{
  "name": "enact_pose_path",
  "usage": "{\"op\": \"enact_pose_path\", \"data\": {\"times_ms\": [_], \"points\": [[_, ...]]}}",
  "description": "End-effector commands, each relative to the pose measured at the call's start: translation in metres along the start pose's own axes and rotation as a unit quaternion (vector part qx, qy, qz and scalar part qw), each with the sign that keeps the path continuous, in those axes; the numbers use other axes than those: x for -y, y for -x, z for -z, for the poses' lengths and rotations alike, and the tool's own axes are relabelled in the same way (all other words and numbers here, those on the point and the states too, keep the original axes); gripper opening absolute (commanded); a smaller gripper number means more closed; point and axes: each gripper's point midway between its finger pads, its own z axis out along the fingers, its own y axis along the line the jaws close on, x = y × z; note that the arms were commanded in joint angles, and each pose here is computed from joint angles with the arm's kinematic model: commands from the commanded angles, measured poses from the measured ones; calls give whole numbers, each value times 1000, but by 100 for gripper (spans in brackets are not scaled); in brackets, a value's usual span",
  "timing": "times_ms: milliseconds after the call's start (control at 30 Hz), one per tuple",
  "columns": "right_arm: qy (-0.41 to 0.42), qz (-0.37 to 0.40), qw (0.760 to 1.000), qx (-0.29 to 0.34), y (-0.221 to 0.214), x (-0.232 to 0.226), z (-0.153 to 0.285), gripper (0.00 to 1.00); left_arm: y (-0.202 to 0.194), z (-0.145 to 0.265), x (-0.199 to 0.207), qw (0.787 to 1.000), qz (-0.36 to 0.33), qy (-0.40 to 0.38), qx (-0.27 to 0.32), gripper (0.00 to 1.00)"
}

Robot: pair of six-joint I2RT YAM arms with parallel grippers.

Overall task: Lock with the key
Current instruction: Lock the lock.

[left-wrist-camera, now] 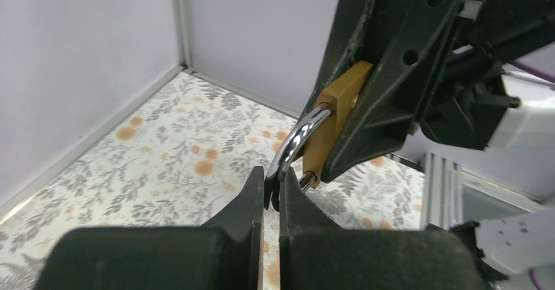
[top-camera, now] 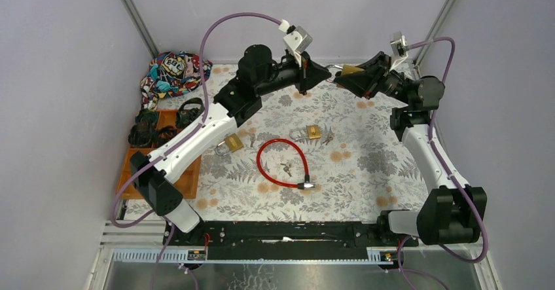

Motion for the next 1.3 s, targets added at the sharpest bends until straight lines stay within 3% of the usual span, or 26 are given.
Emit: {"op": "enact_pose_path", "data": {"times_ms": [0,233,400,500,533,567,867,1167,1267], "points": [[25,-50,998,-18,3,-28,-25,0,-32,42,209,901,4,-432,-30,0],[72,-23,994,-85,-3,-65,-9,2,4,49,139,943,-19,-333,9,0],[47,-14,993,-110,-10,-65,10,55,48,66,81,966,-24,-250,52,0],[24,-5,993,-114,-12,-64,22,74,55,83,69,971,-46,-229,58,0],[21,-2,993,-114,-12,-66,25,94,55,88,66,972,-50,-222,57,0],[21,-1,993,-117,-13,-68,28,99,51,92,62,974,-50,-214,52,0],[37,-3,987,-158,-38,-81,46,100,37,116,37,985,-70,-155,28,0],[8,53,992,-118,-13,-72,34,99,30,118,39,984,-75,-163,20,0],[18,59,991,-119,-9,-71,28,89,32,117,41,983,-70,-167,22,0]]}}
